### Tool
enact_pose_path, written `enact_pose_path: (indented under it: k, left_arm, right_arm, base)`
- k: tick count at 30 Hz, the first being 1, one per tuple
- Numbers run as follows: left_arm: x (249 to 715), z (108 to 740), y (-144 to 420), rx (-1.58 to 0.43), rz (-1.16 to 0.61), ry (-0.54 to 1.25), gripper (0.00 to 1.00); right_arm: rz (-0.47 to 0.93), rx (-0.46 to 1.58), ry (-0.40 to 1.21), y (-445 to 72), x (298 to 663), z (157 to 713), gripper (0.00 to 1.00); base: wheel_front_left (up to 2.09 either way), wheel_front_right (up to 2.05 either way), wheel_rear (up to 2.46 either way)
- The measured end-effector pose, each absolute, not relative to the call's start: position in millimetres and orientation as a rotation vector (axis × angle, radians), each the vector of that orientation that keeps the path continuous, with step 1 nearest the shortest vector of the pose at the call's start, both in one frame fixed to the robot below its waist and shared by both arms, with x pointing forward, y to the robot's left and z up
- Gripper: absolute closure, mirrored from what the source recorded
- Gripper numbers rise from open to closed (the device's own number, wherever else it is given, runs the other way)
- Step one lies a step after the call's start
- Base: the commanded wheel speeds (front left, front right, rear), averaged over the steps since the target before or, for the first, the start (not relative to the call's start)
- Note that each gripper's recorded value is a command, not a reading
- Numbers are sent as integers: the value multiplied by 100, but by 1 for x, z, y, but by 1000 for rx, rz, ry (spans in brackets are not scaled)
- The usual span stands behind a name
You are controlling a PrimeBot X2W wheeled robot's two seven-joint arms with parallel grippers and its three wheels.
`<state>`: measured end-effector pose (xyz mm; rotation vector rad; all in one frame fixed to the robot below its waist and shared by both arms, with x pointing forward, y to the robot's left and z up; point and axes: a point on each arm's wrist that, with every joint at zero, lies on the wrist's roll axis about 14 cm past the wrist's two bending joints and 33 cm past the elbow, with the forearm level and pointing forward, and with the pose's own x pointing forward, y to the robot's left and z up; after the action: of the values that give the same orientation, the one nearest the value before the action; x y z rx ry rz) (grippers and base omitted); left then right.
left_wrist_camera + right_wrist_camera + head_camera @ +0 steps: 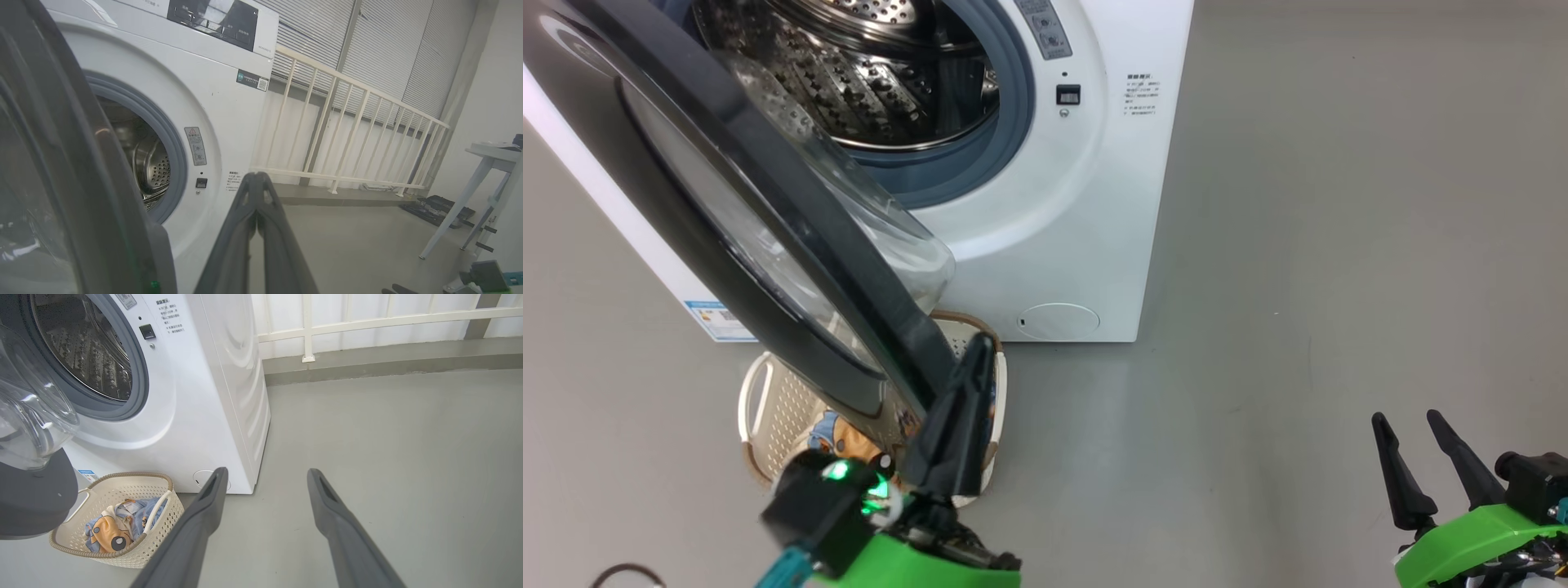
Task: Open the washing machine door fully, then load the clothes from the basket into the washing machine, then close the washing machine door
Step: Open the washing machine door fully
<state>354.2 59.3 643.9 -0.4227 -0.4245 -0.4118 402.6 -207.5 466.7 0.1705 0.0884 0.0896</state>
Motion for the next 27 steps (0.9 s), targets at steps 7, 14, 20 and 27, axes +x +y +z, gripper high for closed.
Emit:
enact_pose_path:
  k: [7, 14, 20, 27]
  left_arm:
    - [374, 610, 48, -436, -413, -297, 100]
    - [387, 585, 49, -432, -388, -213, 100]
    - [392, 570, 54, -442, -364, -165, 100]
    - [395, 565, 58, -449, -346, -152, 100]
  right_arm:
    - [87, 158, 96, -210, 404, 464, 0]
    - [88, 150, 96, -210, 407, 463, 0]
    - [92, 150, 94, -208, 409, 464, 0]
    - [104, 148, 93, -204, 412, 464, 0]
  base:
    - [0, 0, 0]
    - [0, 0, 0]
    - [0, 0, 0]
    - [0, 0, 0]
